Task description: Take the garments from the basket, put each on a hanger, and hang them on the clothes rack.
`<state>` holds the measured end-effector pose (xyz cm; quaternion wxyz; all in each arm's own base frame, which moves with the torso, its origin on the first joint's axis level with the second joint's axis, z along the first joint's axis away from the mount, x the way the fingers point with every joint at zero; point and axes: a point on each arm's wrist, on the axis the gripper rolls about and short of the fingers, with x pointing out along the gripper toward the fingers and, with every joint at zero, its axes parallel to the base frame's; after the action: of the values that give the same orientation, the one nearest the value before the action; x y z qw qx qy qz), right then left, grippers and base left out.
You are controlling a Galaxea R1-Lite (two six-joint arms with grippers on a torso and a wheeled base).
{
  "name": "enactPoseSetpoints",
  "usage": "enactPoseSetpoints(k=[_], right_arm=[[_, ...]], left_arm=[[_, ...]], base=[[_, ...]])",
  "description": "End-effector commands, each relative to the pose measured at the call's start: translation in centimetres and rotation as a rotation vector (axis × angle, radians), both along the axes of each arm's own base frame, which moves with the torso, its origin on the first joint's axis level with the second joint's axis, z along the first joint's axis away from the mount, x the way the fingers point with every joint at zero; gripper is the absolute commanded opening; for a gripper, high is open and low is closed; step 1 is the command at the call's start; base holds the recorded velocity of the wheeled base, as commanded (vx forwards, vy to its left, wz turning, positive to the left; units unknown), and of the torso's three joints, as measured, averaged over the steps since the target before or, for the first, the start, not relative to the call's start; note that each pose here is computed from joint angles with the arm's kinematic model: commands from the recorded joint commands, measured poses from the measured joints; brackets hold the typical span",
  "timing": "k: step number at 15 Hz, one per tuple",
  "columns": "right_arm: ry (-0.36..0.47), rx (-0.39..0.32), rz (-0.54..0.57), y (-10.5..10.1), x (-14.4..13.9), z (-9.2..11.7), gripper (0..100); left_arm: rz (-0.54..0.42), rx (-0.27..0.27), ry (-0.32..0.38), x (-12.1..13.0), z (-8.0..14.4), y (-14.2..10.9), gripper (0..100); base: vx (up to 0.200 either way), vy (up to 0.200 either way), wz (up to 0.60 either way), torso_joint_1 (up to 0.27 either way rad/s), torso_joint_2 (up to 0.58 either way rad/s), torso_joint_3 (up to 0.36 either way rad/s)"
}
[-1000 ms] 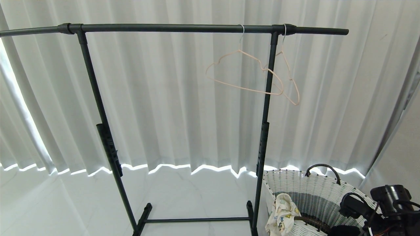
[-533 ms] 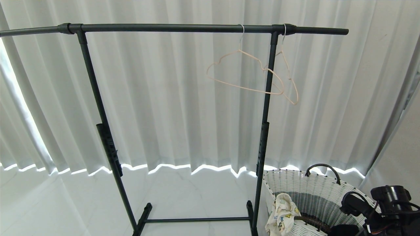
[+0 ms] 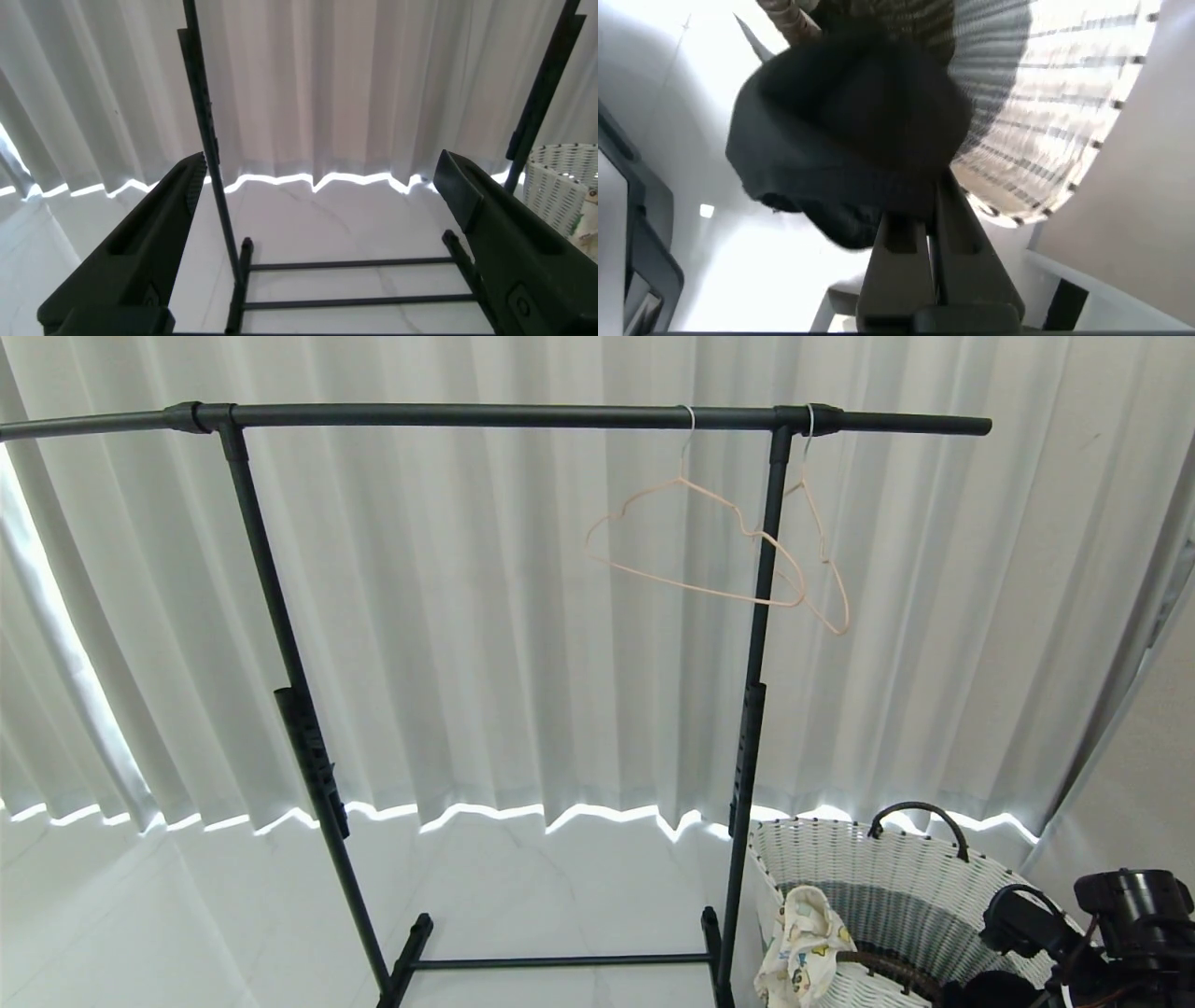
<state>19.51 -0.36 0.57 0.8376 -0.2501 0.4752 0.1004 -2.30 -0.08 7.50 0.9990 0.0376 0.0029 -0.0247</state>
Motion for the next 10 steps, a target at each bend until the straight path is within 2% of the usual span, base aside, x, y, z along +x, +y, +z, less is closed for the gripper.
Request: enactPoseSetpoints(k=[1,3,5,8,9,10], right_arm=[[-0.121,-0.002,0.009,0.1,-1.0,2.5,0],[-0.253,-0.027,0.04,0.2,-0.7,5.2,0],[-0.324,-0.052,0.067,0.2,-0.8,9.0,0],[-0.276,-0.047,0.103,0.8,-2.0,18.1,0],[-0.264,-0.046,0.108,0.8,-2.3,19.6,0],[-0.24,-0.046,0.124,1.1,-3.5,23.2,0]], left_arm=[[0.0,0.001,0.003,0.0,0.0,0.0,100],[0.0,0.006,0.001,0.0,0.0,0.0,100],[0.0,0.021,0.0,0.0,0.0,0.0,100],[0.0,0.024,0.0,0.0,0.0,0.0,100],[0.0,0.024,0.0,0.0,0.0,0.0,100],[0.0,0.024,0.0,0.0,0.0,0.0,100]], base=[[0.0,0.0,0.0,0.0,0.0,0.0],[0.0,0.0,0.0,0.0,0.0,0.0],[0.0,0.0,0.0,0.0,0.0,0.0],[0.0,0.0,0.0,0.0,0.0,0.0],[0.0,0.0,0.0,0.0,0.0,0.0],[0.0,0.0,0.0,0.0,0.0,0.0]])
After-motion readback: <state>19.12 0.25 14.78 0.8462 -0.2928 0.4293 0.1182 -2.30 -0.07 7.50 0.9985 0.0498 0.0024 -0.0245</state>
